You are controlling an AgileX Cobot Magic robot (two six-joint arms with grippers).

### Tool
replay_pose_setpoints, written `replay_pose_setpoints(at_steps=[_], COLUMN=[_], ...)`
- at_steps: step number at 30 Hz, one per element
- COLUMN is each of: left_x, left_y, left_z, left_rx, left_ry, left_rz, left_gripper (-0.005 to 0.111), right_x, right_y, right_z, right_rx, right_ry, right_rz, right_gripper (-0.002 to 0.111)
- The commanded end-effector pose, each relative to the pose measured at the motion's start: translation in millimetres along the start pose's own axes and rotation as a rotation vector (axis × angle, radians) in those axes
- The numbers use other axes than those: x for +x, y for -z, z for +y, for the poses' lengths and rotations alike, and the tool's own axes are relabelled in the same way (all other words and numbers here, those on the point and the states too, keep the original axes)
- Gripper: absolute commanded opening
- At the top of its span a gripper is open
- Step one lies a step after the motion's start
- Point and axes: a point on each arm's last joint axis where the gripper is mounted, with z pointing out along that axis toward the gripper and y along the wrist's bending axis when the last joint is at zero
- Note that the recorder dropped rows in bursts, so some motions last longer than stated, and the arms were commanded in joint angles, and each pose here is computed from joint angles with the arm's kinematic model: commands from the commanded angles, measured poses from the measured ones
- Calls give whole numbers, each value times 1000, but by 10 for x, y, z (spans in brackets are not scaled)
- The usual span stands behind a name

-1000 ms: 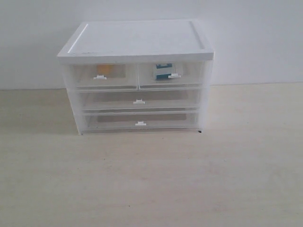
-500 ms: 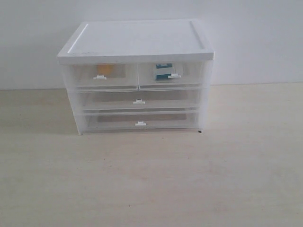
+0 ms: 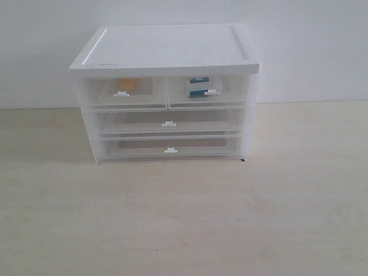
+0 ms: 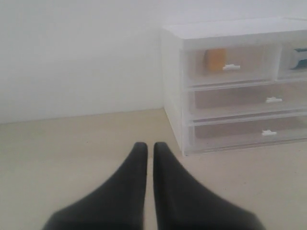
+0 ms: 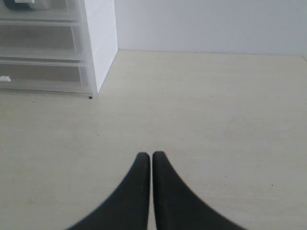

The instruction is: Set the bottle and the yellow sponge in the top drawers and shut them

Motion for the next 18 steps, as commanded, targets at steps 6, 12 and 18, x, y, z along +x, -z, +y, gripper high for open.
replay_pose_setpoints(at_steps=[6, 12, 18], left_x=[114, 138, 135], left_y=[7, 10, 10], left_z=[-1, -4, -4], left_rx=[-1, 2, 1], left_ry=[-12, -20, -7], left_rz=[115, 142, 138], left_gripper=[4, 4, 4], right_x=[-14, -14, -14], right_y=[5, 5, 5], right_z=[1, 1, 1], right_rx=[-2, -2, -2], right_ry=[1, 1, 1], right_rz=[-17, -17, -17], right_gripper=[0, 0, 0])
